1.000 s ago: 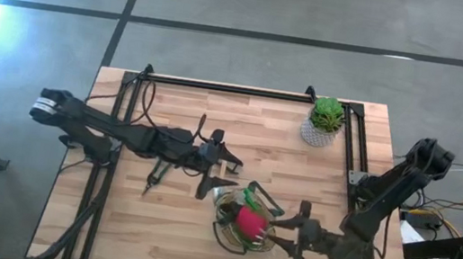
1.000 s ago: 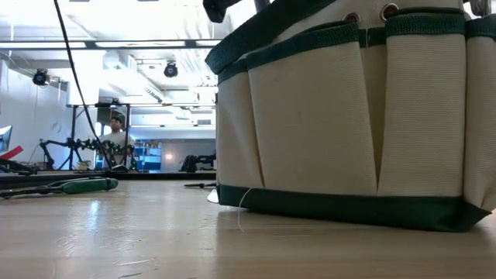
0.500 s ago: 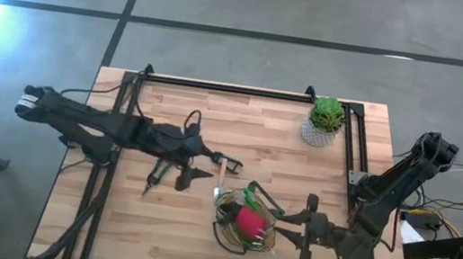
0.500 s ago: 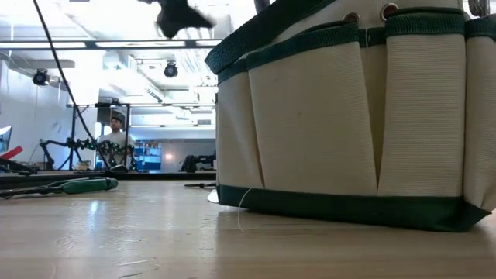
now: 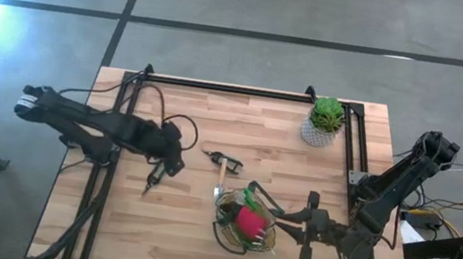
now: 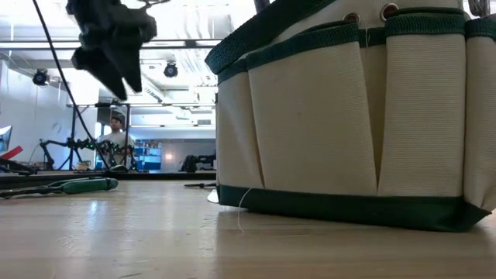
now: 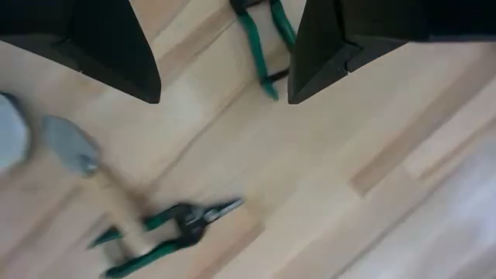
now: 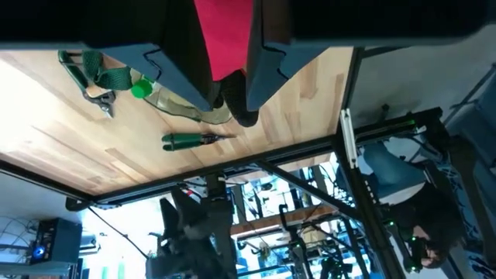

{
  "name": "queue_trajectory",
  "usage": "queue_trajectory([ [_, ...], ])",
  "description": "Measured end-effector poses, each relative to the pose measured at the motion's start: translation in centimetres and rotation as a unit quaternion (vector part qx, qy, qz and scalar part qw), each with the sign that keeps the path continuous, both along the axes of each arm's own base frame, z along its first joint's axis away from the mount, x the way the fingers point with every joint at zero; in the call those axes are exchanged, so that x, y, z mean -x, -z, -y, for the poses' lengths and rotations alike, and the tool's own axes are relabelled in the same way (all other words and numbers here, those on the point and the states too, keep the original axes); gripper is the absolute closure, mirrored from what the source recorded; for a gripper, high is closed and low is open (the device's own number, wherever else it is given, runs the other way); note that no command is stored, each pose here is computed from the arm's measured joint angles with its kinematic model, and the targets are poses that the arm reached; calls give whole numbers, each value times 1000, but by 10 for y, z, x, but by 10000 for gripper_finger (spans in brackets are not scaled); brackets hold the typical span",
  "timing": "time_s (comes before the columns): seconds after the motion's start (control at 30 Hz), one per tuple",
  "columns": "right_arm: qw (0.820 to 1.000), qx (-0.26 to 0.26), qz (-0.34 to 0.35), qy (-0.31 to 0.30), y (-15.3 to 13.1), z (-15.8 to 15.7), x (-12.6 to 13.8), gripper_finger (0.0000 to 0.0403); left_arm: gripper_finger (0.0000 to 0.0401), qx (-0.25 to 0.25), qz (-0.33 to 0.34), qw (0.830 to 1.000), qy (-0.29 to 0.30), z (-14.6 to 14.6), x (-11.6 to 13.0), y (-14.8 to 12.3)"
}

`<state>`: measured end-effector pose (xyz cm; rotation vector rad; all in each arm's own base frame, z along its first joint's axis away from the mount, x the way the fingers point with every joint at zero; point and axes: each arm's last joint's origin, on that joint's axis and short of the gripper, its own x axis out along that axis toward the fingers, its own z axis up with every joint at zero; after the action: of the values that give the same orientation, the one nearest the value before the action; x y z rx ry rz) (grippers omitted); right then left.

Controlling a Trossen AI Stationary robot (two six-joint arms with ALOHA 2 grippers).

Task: Pick & Place Garden tools in Gardening bag
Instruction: Put the left green shear scissors into the white gardening bag

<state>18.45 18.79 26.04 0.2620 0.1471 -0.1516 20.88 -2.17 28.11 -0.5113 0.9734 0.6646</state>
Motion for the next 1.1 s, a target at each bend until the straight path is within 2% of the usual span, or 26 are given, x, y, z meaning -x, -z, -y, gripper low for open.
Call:
queue_trajectory([
  [0.13,1000,8,-1,-1,0,0,0,334,117,7,-30,999,-31,0,-4,17],
  [0.33,1000,9,-1,0,0,1,-1,330,117,-1,-121,990,-72,-7,-5,42],
  [0.53,1000,11,-1,0,0,1,-1,330,117,11,-187,980,-73,-16,0,62],
  [0.8,1000,10,-1,-2,0,1,-1,337,117,4,-204,979,-30,-19,4,70],
  [1.1,1000,10,-1,-1,0,1,-1,328,117,13,-202,979,-35,-20,6,81],
])
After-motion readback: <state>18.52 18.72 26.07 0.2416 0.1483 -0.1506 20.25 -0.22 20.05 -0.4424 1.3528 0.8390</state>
